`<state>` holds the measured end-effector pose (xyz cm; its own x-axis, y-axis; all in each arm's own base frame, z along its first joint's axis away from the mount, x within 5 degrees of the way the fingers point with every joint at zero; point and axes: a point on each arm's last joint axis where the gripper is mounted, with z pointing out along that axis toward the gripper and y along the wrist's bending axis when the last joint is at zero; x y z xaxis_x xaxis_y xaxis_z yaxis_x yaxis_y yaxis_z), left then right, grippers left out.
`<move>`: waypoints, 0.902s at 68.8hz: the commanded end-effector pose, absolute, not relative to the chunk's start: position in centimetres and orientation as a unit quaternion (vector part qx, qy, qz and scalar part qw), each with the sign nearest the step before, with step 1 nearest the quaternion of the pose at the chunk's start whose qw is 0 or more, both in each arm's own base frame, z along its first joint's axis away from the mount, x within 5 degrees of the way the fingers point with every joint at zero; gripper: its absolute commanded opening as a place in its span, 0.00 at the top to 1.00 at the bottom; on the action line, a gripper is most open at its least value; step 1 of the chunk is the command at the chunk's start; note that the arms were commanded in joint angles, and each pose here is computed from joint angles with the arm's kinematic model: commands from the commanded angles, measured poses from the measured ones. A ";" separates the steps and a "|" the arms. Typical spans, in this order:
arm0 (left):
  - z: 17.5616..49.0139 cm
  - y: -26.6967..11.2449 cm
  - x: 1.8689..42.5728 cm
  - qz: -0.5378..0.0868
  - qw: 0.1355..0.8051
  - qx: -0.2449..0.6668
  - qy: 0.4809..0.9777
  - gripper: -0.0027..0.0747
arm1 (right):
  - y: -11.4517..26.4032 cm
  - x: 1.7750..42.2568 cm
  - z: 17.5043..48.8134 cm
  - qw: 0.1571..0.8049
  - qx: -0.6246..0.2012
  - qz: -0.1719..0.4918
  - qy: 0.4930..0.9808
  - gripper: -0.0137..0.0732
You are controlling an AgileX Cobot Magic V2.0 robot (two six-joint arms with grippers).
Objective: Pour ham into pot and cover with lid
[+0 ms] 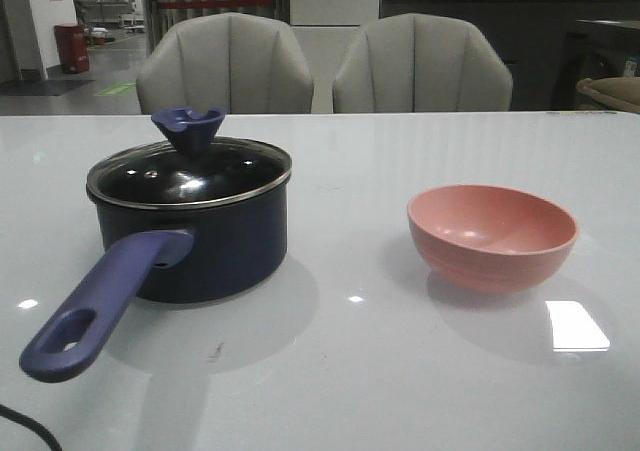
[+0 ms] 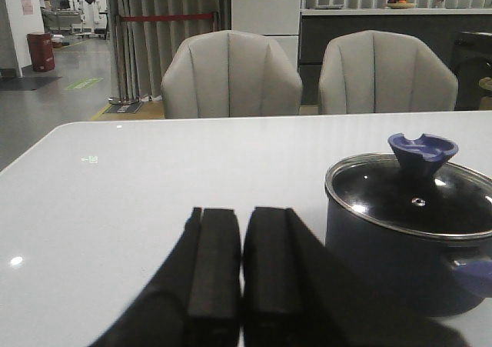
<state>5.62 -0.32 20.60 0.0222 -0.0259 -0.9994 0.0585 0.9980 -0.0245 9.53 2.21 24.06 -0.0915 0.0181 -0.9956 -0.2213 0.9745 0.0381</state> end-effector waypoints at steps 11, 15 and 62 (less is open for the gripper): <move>20.7 -0.3 5.5 -0.039 0.742 0.004 0.669 0.82 | 2.1 9.7 25.8 0.711 -0.062 0.086 0.695 0.68; 20.7 -0.3 5.5 -0.039 0.742 0.004 0.669 0.82 | 2.1 9.7 25.8 0.711 -0.062 0.086 0.695 0.68; 20.7 -0.3 5.5 -0.039 0.742 0.004 0.669 0.82 | 0.8 6.1 22.8 0.759 -0.080 0.005 0.646 0.68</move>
<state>5.62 -0.32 20.60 0.0220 -0.0282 -0.9994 0.0586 0.9979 -0.0269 6.96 1.08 22.11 0.0421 -0.0793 -0.9960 -0.1514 0.9848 -0.0848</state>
